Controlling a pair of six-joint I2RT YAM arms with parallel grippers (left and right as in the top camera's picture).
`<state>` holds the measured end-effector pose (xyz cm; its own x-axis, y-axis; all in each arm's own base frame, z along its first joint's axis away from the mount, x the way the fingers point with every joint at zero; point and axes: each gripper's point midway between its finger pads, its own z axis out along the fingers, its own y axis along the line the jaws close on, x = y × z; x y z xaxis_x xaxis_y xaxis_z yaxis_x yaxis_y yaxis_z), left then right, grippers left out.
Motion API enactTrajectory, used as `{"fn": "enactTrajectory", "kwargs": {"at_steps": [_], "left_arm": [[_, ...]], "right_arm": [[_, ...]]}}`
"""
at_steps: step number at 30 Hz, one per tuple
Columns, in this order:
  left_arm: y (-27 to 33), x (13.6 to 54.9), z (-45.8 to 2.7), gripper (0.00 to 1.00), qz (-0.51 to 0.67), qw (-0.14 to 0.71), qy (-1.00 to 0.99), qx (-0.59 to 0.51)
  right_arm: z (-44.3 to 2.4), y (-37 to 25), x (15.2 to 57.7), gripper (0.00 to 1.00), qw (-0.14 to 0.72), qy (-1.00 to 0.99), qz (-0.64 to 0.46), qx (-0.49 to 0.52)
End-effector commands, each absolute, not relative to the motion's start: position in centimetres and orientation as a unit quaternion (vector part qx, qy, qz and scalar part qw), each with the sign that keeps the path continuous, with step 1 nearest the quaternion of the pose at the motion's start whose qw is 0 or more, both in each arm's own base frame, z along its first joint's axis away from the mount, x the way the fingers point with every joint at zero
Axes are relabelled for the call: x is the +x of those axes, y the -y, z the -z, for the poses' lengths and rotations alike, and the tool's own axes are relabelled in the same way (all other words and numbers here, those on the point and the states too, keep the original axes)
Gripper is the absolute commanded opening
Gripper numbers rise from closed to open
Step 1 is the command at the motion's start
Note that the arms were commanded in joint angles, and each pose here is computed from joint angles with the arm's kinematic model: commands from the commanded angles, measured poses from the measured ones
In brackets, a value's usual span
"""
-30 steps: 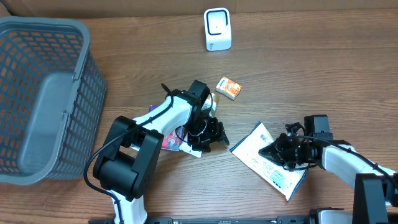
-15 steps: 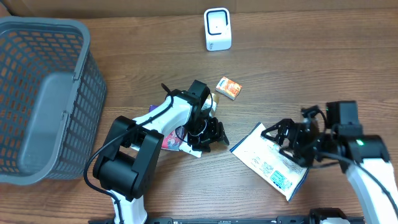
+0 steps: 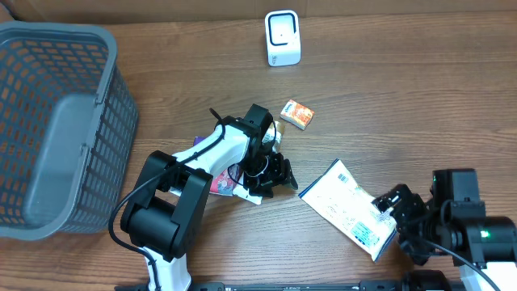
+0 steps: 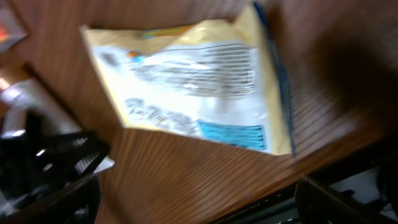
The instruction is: Scan the item barcode
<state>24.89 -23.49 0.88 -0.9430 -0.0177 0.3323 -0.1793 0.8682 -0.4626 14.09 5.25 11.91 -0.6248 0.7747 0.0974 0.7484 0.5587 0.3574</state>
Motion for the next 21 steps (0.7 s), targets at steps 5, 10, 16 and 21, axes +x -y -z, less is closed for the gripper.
{"fn": "enactTrajectory", "kwargs": {"at_steps": [5, 10, 16, 21], "left_arm": [[20.5, 24.8, 2.2, 0.64, -0.183, 0.144, 0.972, 0.030], [20.5, 24.8, 2.2, 0.64, -0.183, 0.144, 0.972, 0.030], [20.5, 24.7, 2.1, 0.64, -0.182, 0.145, 0.972, 0.031], [20.5, 24.7, 2.1, 0.64, -0.182, 0.147, 0.972, 0.031]], "right_arm": [[-6.3, -4.3, 12.9, 1.00, 0.011, -0.861, -0.146, 0.487], [-4.7, -3.0, 12.2, 1.00, 0.017, -0.857, -0.107, 0.503], [-2.1, -3.7, 11.7, 1.00, 0.002, -0.857, -0.122, 0.501], [-0.9, -5.6, 12.6, 1.00, 0.000, -0.854, -0.183, 0.487]]}}
